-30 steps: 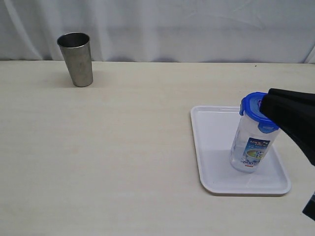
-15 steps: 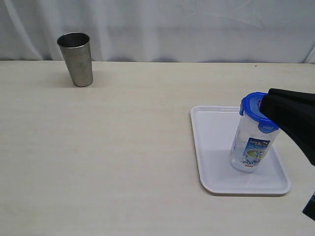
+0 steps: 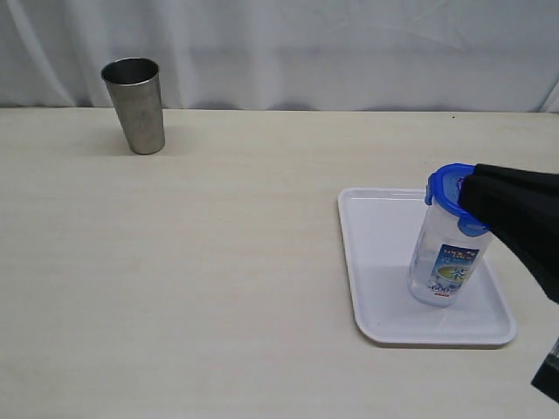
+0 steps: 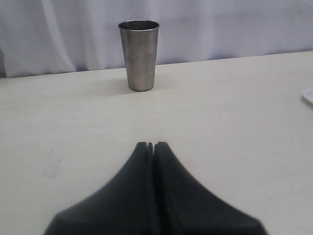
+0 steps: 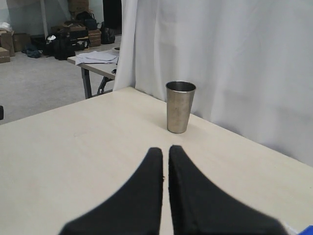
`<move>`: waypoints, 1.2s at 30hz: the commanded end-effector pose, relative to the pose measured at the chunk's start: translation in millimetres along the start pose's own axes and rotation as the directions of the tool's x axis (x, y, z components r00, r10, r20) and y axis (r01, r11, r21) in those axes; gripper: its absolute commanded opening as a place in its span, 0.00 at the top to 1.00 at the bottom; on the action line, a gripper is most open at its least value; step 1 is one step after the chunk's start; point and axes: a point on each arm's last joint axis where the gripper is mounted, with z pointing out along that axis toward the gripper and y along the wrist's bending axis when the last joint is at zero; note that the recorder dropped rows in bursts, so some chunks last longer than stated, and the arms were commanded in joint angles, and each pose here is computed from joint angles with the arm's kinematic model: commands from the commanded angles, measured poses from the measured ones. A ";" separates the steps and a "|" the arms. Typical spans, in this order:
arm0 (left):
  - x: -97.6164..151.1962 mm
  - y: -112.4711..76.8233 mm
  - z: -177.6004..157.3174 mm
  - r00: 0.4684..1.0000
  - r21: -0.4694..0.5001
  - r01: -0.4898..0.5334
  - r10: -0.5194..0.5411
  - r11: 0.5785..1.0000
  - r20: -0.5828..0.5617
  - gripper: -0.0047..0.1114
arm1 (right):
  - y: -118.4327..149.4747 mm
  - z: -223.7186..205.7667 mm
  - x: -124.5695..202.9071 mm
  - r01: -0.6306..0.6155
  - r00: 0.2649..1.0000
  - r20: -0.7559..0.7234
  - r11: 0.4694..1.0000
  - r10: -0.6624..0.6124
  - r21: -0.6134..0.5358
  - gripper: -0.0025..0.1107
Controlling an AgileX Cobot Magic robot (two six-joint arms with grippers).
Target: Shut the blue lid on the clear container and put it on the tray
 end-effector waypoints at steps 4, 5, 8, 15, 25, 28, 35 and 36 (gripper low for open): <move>0.9 -0.1 0.1 1.000 0.000 0.012 -0.012 1.000 0.000 0.96 | -0.2 -9.0 22.3 0.015 0.998 0.066 1.000 -0.016 0.022 0.94; 0.9 -0.1 0.1 1.000 0.000 0.012 -0.012 1.000 0.000 0.96 | -1.4 -11.9 23.4 0.015 0.995 0.103 0.999 -0.019 0.038 0.94; 0.9 -0.1 0.1 1.000 0.000 0.012 -0.012 1.000 0.000 0.96 | -7.1 -24.6 30.8 0.005 0.980 0.197 0.993 -0.028 0.117 0.94; 0.9 -0.1 0.1 1.000 0.000 0.012 -0.012 1.000 0.000 0.96 | -15.5 -52.2 52.3 -0.020 0.953 0.291 0.946 -0.079 0.322 0.94; 0.7 0.0 0.1 1.000 -0.001 0.010 -0.010 1.000 0.002 0.96 | -21.2 -58.5 105.1 -0.100 0.986 0.164 0.856 0.018 0.508 0.94; 0.7 0.1 0.1 1.000 -0.003 0.006 -0.006 1.000 0.002 0.96 | -22.1 -58.2 115.3 -0.103 0.995 0.069 0.838 0.077 0.536 0.94; 0.7 0.1 0.1 1.000 -0.003 0.006 -0.006 1.000 0.002 0.96 | -21.2 -59.3 133.0 -0.099 0.979 -0.094 0.819 0.183 0.566 0.94; 0.7 0.1 0.1 1.000 -0.003 0.006 -0.006 1.000 0.002 0.96 | -20.9 -59.4 133.9 -0.099 0.977 -0.102 0.819 0.189 0.565 0.94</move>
